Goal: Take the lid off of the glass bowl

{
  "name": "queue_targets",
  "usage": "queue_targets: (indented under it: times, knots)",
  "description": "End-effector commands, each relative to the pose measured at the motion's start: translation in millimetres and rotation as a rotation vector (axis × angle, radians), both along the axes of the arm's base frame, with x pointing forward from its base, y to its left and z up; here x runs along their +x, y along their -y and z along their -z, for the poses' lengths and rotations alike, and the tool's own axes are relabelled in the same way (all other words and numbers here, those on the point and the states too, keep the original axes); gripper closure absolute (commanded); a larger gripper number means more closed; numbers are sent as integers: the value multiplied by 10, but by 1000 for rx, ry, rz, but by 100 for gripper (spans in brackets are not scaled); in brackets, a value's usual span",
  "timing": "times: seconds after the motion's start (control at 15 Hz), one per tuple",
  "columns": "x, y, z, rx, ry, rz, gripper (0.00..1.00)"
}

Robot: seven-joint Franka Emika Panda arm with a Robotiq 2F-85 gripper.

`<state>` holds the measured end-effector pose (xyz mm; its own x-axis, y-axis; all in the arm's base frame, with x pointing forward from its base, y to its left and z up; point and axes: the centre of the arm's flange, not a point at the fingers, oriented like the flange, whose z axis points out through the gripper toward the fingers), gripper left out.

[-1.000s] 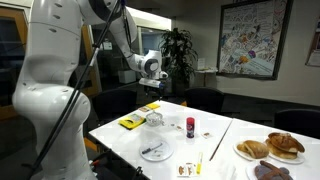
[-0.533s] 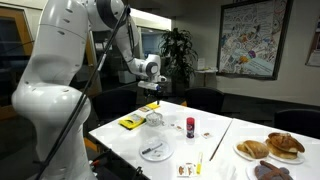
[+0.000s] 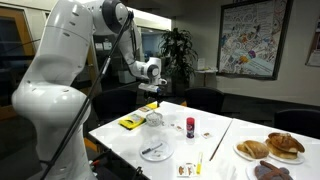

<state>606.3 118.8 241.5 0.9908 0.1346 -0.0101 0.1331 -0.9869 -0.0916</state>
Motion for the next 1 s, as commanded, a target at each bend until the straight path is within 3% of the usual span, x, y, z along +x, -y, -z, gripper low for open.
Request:
queue_targets:
  times: [0.0, 0.33, 0.93]
  knots:
    - [80, -35, 78, 0, -49, 0, 0]
    - [52, -49, 137, -16, -99, -7, 0]
    - [67, -60, 198, -74, -88, 7, 0]
